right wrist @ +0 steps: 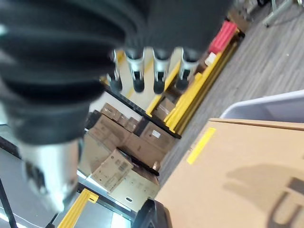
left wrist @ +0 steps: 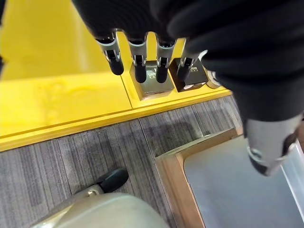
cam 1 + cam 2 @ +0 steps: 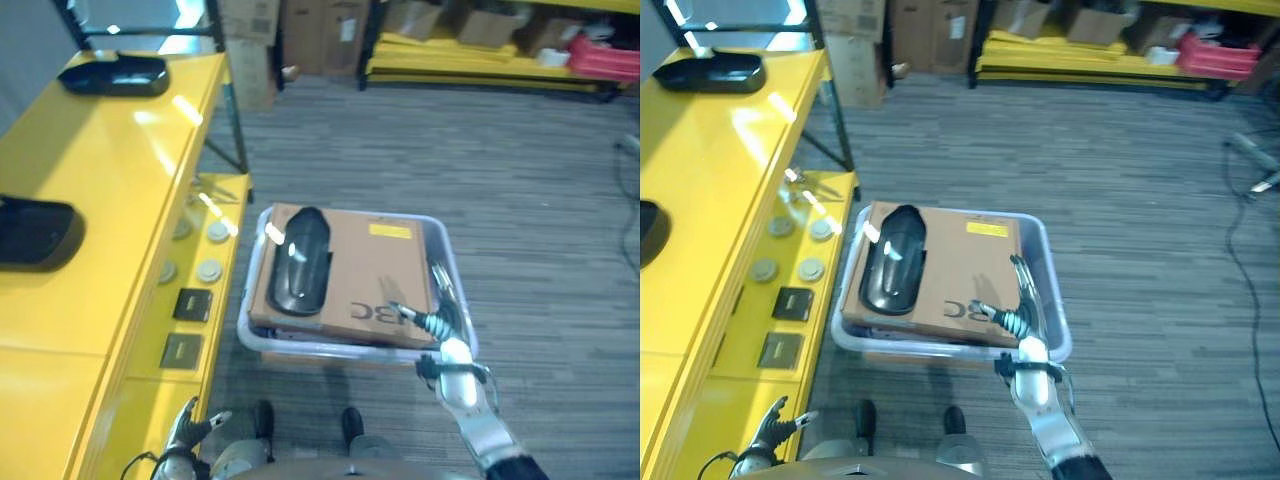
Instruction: Move parts from the plastic box to the shelf.
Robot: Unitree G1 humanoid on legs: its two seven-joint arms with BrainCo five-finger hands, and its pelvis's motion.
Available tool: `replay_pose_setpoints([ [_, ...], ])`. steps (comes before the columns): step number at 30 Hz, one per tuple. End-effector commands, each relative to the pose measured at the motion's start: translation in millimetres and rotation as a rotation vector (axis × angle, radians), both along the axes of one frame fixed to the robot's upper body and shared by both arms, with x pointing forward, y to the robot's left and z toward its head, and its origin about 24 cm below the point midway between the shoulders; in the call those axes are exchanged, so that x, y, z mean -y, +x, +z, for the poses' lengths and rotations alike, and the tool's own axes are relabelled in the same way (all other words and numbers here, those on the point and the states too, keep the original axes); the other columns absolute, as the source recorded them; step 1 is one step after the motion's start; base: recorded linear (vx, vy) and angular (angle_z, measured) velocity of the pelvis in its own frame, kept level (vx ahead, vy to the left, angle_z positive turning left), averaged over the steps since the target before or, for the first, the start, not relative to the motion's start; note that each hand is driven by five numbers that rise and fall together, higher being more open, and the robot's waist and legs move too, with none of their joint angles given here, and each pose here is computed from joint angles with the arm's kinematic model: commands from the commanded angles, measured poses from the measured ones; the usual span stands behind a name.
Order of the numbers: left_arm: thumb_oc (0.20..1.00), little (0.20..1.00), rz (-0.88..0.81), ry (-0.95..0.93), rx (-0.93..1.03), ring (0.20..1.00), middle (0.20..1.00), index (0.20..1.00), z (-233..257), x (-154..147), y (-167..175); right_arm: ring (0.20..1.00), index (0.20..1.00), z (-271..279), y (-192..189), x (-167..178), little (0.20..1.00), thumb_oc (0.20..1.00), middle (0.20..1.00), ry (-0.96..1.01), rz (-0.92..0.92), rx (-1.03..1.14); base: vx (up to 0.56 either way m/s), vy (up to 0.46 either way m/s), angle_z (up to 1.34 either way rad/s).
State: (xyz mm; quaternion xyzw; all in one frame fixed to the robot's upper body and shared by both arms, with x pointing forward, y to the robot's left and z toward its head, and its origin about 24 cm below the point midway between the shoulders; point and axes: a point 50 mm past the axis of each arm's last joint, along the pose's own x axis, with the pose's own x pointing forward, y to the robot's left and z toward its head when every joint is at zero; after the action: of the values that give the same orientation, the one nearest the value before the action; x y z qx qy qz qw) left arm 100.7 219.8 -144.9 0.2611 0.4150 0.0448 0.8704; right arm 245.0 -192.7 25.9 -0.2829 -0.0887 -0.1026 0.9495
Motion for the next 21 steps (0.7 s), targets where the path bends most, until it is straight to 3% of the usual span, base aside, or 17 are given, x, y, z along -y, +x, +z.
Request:
replay_pose_setpoints([
  [1,1.0,1.0,-0.014,0.023,0.066,1.0,1.0,1.0,5.3,3.6,21.1,1.0,1.0,35.4,31.1,-3.4,1.0,1.0,1.0,-0.083,-0.024,0.17,-0.19,-0.048,0.31],
  [6,1.0,1.0,-0.03,0.007,0.153,1.0,1.0,1.0,15.0,11.8,47.6,1.0,1.0,54.4,71.5,8.7,1.0,1.0,1.0,-0.136,-0.157,0.203,-0.07,-0.037,0.47],
  [8,1.0,1.0,-0.109,0.0,0.183,1.0,1.0,1.0,19.5,21.1,57.6,1.0,1.0,69.1,84.9,19.0,1.0,1.0,1.0,-0.186,-0.216,0.232,-0.03,-0.001,0.38],
  [21,1.0,1.0,-0.085,0.024,0.253,1.0,1.0,1.0,29.5,21.4,78.8,1.0,1.0,52.4,75.2,57.8,1.0,1.0,1.0,-0.14,-0.501,0.19,-0.02,0.014,0.17],
])
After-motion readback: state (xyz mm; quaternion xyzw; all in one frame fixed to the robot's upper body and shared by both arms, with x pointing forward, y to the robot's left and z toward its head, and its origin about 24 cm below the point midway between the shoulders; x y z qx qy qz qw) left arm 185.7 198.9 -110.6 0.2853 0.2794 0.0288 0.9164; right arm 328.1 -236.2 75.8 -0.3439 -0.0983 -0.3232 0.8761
